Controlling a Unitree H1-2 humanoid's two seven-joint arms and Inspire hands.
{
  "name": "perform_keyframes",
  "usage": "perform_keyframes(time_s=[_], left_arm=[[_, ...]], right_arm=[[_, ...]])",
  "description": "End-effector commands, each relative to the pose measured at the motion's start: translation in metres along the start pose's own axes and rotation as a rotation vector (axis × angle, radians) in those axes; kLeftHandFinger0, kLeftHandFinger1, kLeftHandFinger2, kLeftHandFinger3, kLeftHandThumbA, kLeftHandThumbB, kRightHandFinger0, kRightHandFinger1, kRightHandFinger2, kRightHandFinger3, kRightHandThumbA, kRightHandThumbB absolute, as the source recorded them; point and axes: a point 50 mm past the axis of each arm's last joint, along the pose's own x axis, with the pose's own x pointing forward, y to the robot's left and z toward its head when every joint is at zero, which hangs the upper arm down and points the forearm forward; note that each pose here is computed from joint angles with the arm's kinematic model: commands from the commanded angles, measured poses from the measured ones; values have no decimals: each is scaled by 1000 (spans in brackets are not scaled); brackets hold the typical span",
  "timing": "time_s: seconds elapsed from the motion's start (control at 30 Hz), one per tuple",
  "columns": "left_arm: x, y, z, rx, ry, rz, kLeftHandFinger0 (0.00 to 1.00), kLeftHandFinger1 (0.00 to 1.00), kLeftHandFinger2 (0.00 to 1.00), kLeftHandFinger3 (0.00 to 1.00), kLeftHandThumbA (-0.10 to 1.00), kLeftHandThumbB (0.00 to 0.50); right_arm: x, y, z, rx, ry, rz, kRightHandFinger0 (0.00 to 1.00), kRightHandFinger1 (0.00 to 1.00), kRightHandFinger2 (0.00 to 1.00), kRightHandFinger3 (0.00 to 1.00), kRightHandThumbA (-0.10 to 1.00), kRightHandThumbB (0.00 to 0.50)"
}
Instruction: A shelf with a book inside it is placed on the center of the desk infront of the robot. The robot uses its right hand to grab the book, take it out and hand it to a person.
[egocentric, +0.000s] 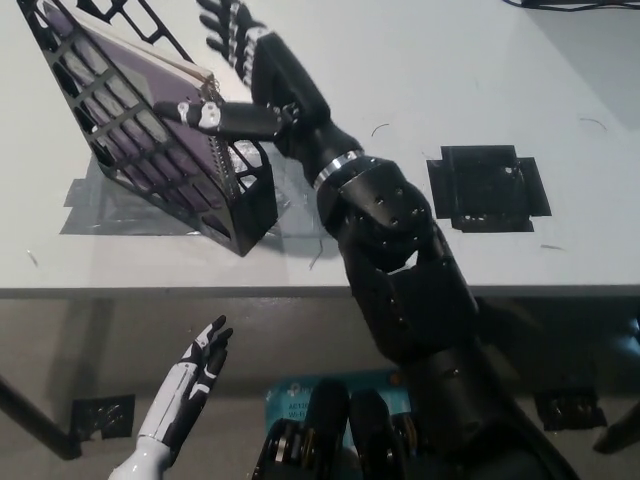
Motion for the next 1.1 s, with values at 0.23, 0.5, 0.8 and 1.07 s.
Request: perform_keyframes(time_s=[0.23, 0.5, 0.8, 1.07], left_arm=[[6, 5, 10, 32, -63, -9, 1000, 1000, 1000, 1000, 964, 297], [8, 4, 15, 29, -68, -16, 1000, 1000, 1000, 1000, 951, 272], [14, 6, 19, 39, -75, -20, 1000, 1000, 1000, 1000, 943, 278], [16, 7, 20, 37, -72, -34, 1000, 1000, 1000, 1000, 950, 279]], right_arm=[[3, 2, 39, -2, -117, -8, 1000, 1000, 1000, 1000, 996, 318], [4, 19, 11, 45, -40, 32, 1000, 1000, 1000, 1000, 966, 304], [4, 32, -13, 78, 34, 61, 1000, 1000, 1000, 1000, 987, 341], [5, 38, -21, 82, 42, 87, 1000, 1000, 1000, 1000, 1000, 316]])
